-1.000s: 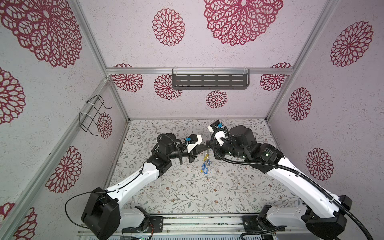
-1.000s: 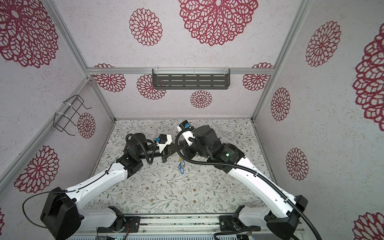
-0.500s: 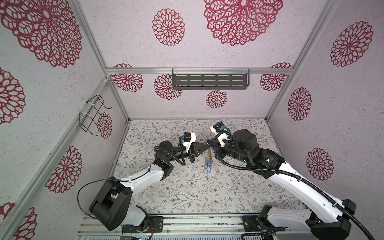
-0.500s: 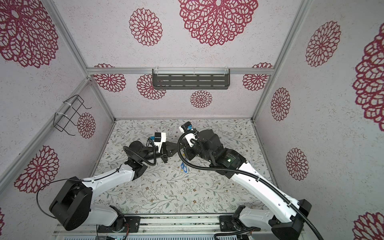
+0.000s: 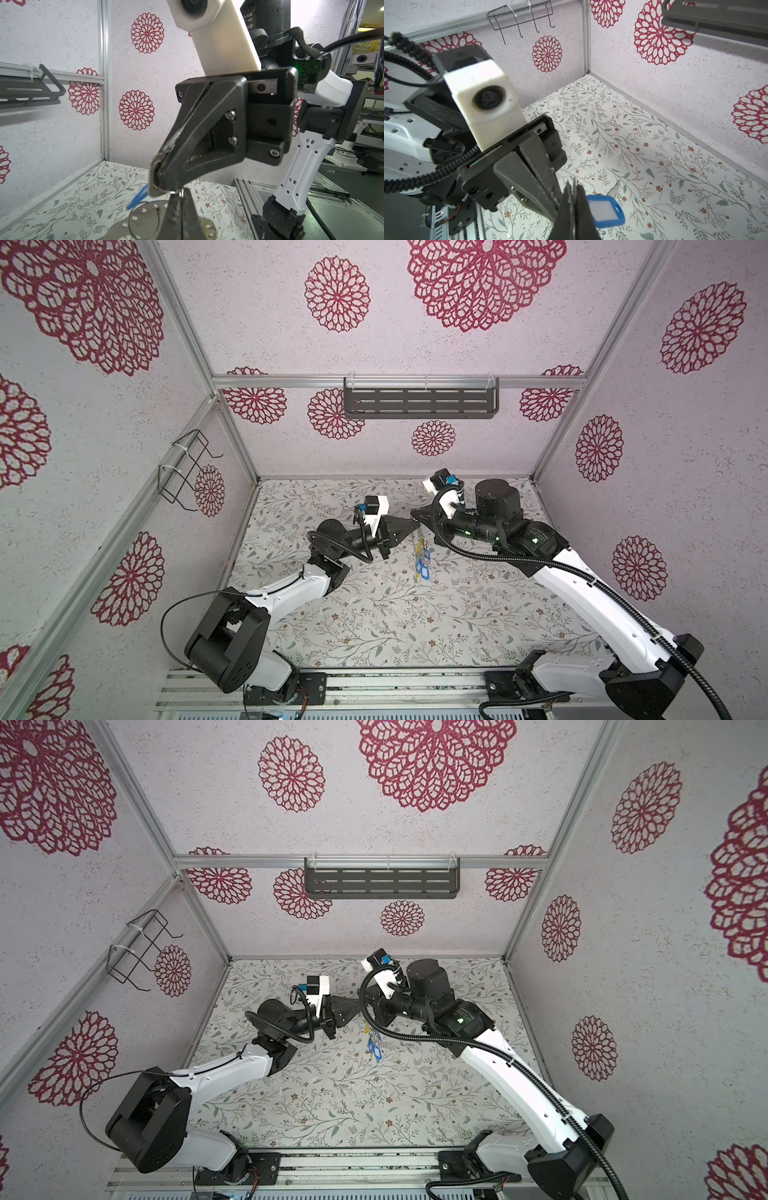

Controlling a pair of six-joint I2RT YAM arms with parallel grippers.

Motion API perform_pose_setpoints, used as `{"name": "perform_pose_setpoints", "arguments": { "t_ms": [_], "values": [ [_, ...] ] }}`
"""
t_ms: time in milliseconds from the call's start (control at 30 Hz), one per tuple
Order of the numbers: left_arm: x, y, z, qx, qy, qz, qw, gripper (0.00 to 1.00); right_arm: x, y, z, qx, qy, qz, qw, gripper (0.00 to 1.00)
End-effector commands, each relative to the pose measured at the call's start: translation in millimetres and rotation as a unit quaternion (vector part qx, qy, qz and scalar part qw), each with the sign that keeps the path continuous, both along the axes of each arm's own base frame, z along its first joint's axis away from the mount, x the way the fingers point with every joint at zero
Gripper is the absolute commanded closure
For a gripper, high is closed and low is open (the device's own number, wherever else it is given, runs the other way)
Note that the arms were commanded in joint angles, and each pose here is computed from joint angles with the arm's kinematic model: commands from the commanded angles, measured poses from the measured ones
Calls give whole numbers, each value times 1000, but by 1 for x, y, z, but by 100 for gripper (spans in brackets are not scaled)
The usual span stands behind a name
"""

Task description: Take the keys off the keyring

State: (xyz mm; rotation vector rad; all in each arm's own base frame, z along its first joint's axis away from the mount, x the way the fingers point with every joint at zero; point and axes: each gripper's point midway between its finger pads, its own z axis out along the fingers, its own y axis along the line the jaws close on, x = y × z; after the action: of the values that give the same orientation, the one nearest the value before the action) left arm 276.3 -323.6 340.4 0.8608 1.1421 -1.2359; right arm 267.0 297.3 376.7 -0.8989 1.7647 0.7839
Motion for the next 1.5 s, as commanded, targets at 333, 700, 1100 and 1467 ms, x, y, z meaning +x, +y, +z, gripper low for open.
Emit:
{"name": "perform_pose_setpoints", "arguments": {
  "t_ms": [333, 700, 1100, 1467],
  "values": [
    [-17, -2, 21, -19, -30, -15, 999, 100, -17, 27, 29, 50, -23, 68, 996, 100],
    [-14, 15, 37, -98, -32, 13, 995, 100, -7, -20, 48, 45, -60, -47, 996, 73],
    [-9, 20, 33, -114, -27, 33, 993, 100, -5, -62, 64, 75, -65, -123, 987, 71],
    [-7, 20, 33, -93, -30, 52, 994, 100, -24, -34, 27, 79, 0, -19, 997, 77]
  ]
}}
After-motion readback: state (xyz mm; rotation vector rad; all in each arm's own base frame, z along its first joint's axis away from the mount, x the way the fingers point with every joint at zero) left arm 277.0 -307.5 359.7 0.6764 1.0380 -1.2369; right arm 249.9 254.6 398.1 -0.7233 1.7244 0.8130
